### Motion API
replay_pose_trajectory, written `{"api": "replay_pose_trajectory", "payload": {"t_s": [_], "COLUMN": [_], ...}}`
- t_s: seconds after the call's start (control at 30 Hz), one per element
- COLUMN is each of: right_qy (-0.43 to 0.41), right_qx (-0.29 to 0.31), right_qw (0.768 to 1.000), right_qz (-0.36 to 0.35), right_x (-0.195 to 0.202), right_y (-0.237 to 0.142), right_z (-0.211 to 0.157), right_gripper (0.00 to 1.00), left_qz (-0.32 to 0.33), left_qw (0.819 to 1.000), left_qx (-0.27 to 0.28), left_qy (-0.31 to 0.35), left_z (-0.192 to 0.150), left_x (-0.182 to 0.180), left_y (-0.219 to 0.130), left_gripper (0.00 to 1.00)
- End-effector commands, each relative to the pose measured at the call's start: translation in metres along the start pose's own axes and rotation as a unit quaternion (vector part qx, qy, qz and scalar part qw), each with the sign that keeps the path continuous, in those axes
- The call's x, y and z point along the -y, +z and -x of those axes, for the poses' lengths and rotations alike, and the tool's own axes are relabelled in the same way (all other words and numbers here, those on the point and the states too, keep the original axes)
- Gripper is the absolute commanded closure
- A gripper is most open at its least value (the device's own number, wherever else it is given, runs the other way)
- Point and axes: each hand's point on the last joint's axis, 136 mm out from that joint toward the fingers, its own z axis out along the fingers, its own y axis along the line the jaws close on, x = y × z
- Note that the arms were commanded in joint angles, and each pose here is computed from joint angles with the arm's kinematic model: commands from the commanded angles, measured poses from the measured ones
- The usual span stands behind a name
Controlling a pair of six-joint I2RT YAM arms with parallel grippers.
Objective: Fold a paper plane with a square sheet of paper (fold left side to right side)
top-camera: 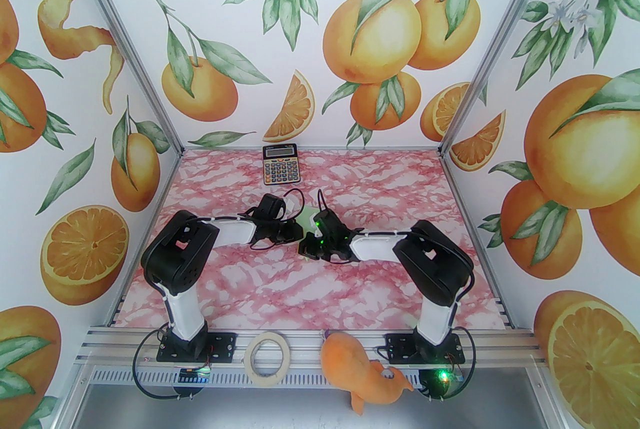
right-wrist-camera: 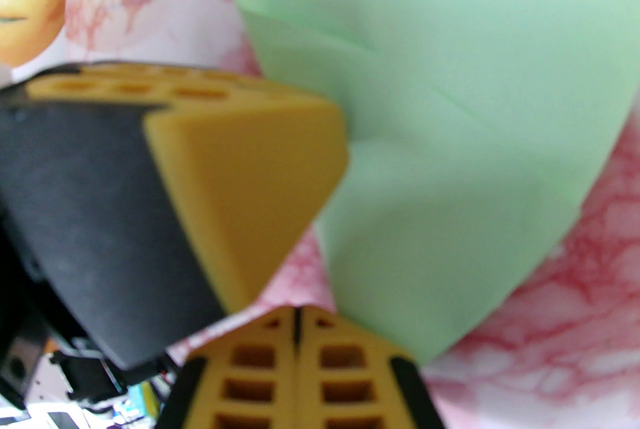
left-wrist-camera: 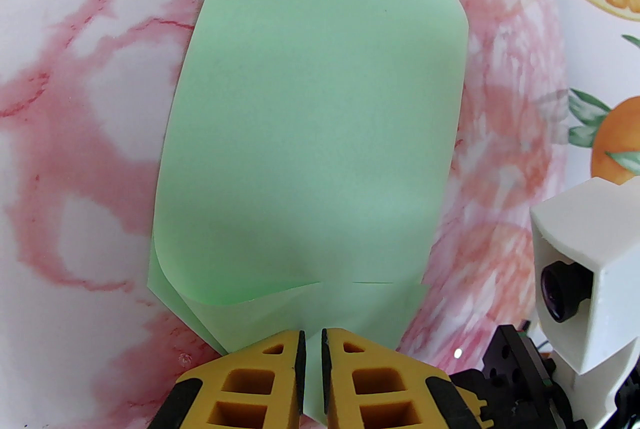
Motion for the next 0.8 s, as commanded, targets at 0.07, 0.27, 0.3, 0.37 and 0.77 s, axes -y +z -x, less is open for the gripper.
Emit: {"api": "replay_pose_trajectory", "payload": {"t_s": [0.07, 0.27, 0.3, 0.37, 0.77], "right_qy": [0.015, 0.021, 0.022, 0.023, 0.03], "right_qx": [-0.01, -0.02, -0.02, -0.02, -0.035], "right_qw": [1.0, 1.0, 1.0, 1.0, 0.999], "right_qz": [-0.002, -0.003, -0.004, -0.006, -0.008], "right_x": [0.013, 0.022, 0.023, 0.025, 0.036], "right_y": [0.002, 0.0, -0.001, -0.004, -0.021], "right_z": [-0.009, -0.02, -0.021, -0.024, -0.046], "right_gripper": [1.0, 1.0, 1.0, 1.0, 1.0], "left_qz": [0.025, 0.032, 0.034, 0.037, 0.044], "left_qw": [1.0, 0.999, 0.999, 0.999, 0.999], "left_qx": [-0.014, -0.015, -0.015, -0.015, -0.016], "left_qy": [-0.008, -0.008, -0.009, -0.01, -0.012], "left_z": [-0.013, -0.013, -0.013, -0.014, -0.013], "left_x": [-0.017, -0.02, -0.021, -0.022, -0.026], "left_y": [0.008, 0.009, 0.009, 0.009, 0.011], "left_gripper": [0.85, 0.85, 0.86, 0.87, 0.89]}}
